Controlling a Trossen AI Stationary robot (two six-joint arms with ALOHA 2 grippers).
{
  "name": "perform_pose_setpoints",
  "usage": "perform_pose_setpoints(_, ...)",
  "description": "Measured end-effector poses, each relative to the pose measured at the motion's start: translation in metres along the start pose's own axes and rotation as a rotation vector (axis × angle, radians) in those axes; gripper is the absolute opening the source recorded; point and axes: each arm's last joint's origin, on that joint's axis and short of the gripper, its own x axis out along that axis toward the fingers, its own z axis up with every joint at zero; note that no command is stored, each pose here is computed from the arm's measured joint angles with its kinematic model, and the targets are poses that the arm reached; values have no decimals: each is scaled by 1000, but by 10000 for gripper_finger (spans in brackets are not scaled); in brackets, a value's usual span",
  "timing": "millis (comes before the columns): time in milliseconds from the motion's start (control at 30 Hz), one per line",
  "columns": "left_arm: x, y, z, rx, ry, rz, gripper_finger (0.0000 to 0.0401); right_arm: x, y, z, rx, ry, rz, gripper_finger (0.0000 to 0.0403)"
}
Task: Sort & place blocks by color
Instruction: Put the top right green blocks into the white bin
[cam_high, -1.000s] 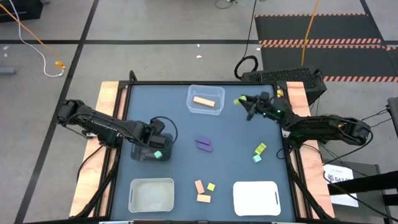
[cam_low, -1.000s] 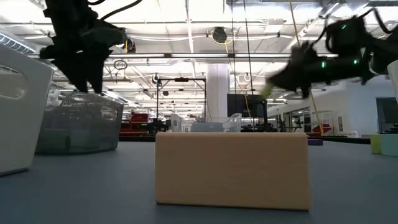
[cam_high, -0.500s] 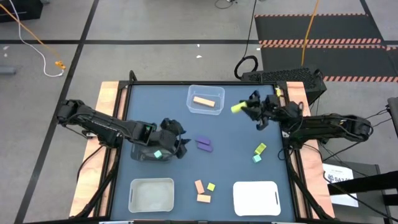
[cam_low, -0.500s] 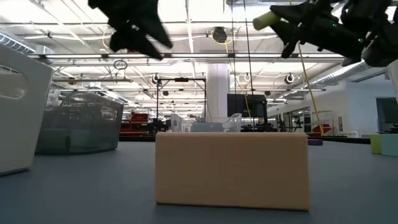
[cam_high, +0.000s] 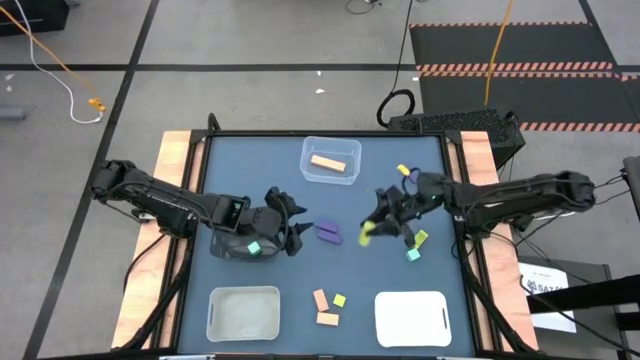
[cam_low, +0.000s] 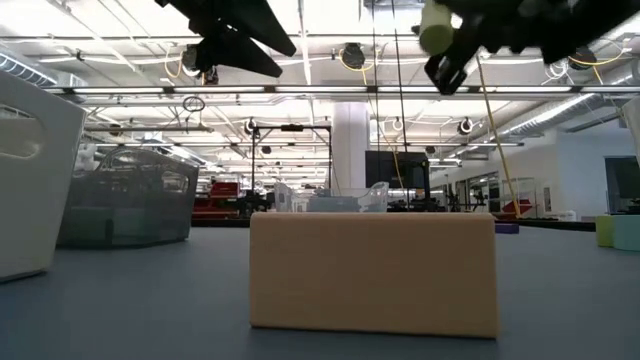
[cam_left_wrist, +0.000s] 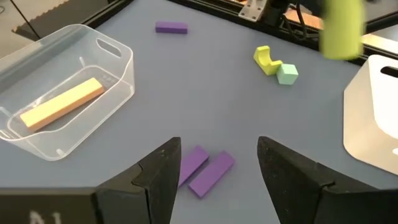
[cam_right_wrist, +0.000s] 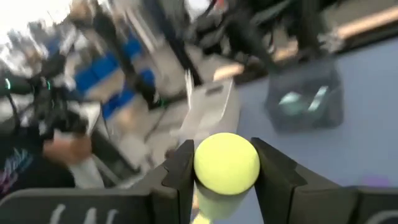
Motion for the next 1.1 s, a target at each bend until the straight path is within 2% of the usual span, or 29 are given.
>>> perform_pose_setpoints(133,0,0,0,3,0,0,214,6,20,0,42,197,-107,108)
perform_pose_setpoints(200,0,0,0,7,0,0,214,8,28,-3,103,247,-117,108)
perform_pose_setpoints(433,3,6,3,4,-2,20,214,18,67,-27,344,374,-21,108)
perform_pose_setpoints(633,19,13,-2,14,33,61,214,30,97,-57,493,515,-23,108)
perform_pose_setpoints(800,42,12,-17,68,105,94,214,39,109,-83,560,648,-51,108)
perform_pose_setpoints(900,52,8,-26,154,147,85,214,42,113,-91,568,695,-50,108)
perform_pose_setpoints(967,60,4,-33,218,173,55,214,43,114,-94,565,710,-48,124)
perform_pose_setpoints(1100,80,-5,-49,338,208,-36,214,42,119,-97,549,742,-11,198)
